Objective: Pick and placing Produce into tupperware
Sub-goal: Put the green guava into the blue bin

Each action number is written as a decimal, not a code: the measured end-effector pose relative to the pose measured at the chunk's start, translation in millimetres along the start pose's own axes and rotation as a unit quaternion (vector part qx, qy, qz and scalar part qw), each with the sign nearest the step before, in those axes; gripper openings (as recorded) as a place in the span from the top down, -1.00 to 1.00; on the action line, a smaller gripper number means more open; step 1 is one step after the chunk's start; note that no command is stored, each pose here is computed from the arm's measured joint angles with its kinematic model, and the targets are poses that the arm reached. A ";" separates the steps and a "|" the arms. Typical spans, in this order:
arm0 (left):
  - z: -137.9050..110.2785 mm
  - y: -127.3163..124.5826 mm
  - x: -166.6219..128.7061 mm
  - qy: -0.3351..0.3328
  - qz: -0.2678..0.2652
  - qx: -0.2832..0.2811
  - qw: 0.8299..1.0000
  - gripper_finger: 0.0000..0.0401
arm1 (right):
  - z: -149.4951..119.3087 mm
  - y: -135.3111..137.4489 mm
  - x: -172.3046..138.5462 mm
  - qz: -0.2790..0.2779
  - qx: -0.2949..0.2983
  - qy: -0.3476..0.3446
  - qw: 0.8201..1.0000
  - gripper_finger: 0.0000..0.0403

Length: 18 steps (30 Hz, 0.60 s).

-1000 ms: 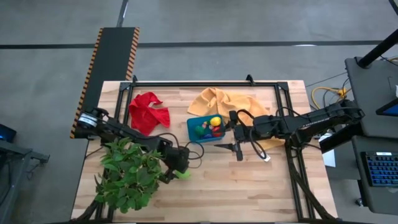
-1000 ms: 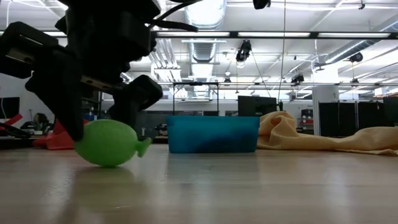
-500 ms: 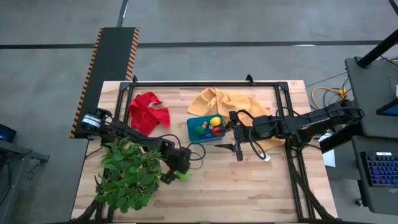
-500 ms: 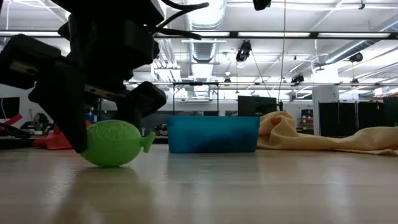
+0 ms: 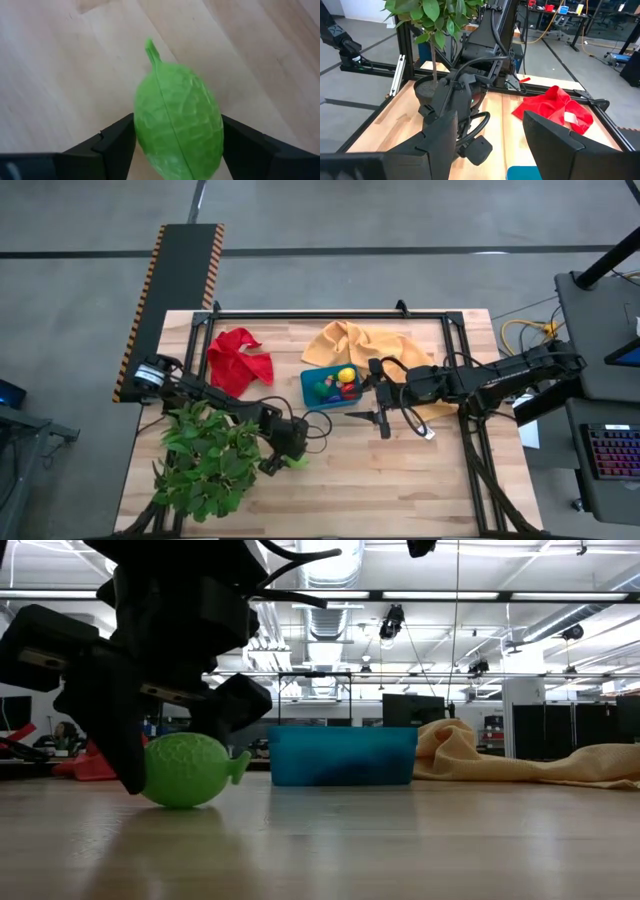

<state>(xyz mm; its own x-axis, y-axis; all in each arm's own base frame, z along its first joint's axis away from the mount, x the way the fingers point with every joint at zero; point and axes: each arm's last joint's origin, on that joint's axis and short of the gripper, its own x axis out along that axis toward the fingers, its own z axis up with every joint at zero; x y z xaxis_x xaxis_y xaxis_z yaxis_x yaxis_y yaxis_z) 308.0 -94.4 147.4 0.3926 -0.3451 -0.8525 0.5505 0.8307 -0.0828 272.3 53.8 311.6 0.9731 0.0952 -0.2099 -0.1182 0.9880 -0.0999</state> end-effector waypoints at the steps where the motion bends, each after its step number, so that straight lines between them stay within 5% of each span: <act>1: -0.1 0.4 -0.2 0.000 0.000 -0.001 1.000 -0.18 | 0.0 0.1 0.0 0.000 0.000 0.000 1.000 -0.09; 7: 0.0 1.5 -1.0 -0.001 0.001 -0.002 1.000 0.01 | 0.0 0.1 0.0 0.000 0.000 0.000 1.000 -0.09; 18: -0.5 5.2 -3.4 0.000 0.009 0.001 1.000 -0.08 | 0.0 0.1 0.0 0.000 -0.002 0.000 1.000 -0.09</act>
<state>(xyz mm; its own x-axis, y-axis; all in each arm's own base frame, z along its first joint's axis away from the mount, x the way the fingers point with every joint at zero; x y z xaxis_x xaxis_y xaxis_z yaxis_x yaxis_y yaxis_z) 309.2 -88.7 149.6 0.4024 -0.3301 -0.8538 0.5450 0.8358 -0.0663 272.3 53.9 311.7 0.9731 0.0956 -0.2095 -0.1192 0.9875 -0.1029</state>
